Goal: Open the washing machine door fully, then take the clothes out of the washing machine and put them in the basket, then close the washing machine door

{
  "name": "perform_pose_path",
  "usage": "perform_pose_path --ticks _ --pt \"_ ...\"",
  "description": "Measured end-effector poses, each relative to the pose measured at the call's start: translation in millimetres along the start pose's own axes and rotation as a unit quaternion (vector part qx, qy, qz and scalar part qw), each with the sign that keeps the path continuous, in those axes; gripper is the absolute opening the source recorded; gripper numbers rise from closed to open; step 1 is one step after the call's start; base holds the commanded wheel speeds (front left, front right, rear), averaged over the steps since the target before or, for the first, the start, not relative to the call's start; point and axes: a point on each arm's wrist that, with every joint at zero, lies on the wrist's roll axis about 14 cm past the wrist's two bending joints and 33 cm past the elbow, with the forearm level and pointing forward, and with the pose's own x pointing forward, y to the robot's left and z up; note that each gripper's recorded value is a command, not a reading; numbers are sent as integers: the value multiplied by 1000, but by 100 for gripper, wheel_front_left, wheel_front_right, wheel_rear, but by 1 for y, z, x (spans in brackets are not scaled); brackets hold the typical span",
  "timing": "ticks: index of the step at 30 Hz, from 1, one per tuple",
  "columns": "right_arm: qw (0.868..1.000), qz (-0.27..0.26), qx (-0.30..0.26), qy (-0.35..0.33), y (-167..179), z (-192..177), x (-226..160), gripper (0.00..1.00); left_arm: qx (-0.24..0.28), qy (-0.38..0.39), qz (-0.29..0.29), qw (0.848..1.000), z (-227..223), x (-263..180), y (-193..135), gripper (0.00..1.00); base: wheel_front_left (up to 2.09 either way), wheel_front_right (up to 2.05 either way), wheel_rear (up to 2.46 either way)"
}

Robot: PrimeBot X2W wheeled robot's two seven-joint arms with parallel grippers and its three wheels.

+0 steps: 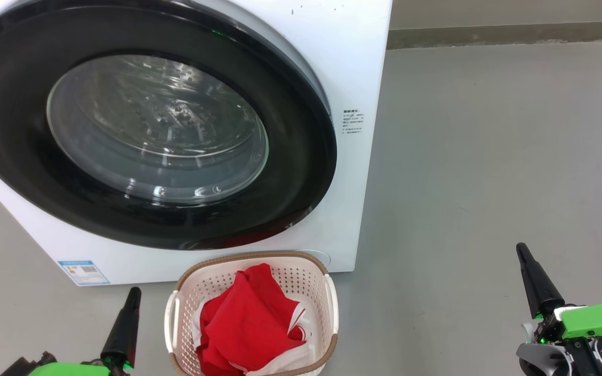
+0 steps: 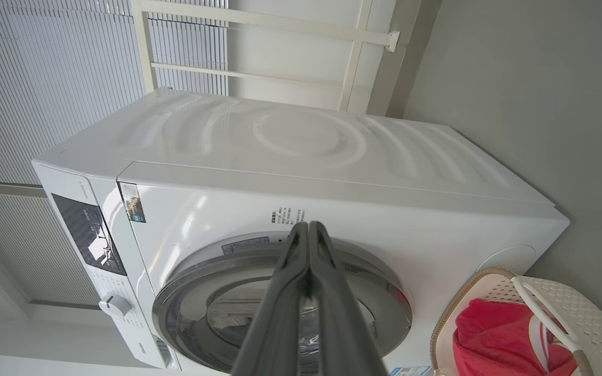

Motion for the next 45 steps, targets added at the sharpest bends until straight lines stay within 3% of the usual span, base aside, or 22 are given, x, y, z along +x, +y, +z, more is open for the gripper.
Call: perform_pose_path --ticks 45 --pt "1000 0 1 1 0 0 0 0 0 0 0 1000 0 0 0 0 0 0 0"
